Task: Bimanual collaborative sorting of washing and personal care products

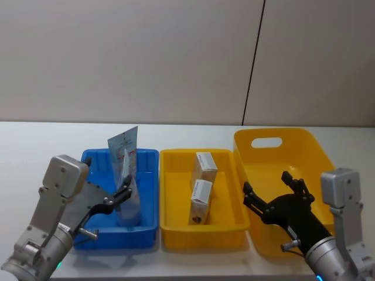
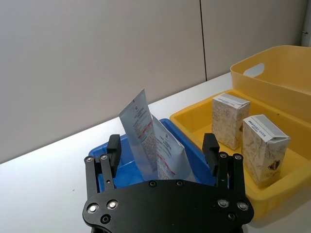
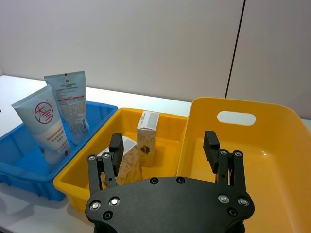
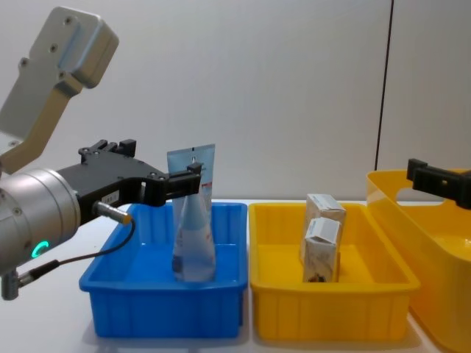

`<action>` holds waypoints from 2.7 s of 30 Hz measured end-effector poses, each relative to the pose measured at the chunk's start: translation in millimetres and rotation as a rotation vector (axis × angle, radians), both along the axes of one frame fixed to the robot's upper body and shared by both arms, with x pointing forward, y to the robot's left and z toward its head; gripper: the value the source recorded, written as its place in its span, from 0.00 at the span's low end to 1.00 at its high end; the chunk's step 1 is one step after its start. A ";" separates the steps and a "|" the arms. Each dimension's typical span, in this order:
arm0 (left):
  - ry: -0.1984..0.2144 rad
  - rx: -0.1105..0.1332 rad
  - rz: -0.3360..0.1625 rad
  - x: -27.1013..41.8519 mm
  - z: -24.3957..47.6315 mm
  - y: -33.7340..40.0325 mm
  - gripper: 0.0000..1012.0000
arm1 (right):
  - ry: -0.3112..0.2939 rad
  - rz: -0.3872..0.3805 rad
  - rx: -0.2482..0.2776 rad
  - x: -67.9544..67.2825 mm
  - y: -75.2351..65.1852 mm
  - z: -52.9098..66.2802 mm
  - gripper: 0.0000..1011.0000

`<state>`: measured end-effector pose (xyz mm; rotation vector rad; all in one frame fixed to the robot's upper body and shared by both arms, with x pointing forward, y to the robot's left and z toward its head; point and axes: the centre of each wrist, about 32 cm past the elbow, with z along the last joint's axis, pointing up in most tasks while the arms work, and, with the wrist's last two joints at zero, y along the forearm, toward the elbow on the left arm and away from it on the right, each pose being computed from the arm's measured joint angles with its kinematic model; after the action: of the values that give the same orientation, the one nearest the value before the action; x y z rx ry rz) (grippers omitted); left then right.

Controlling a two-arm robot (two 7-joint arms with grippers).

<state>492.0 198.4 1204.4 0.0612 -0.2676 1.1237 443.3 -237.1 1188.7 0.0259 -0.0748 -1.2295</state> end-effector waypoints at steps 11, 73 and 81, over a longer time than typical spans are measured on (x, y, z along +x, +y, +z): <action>0.000 0.000 0.000 0.0 0.0 0.0 0.99 | 0.017 -0.001 -0.005 1.0 0.1 0.9 0.99; 0.000 0.000 0.000 0.0 0.0 0.0 0.99 | 0.306 0.059 -0.268 65.3 88.6 23.3 0.99; 0.000 0.000 0.000 0.0 0.0 0.0 0.99 | 0.330 0.032 -0.264 75.2 97.1 15.6 0.99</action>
<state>492.0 198.4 1204.4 0.0612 -0.2676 1.1237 518.5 -140.1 1204.3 -0.4033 0.0517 -1.1694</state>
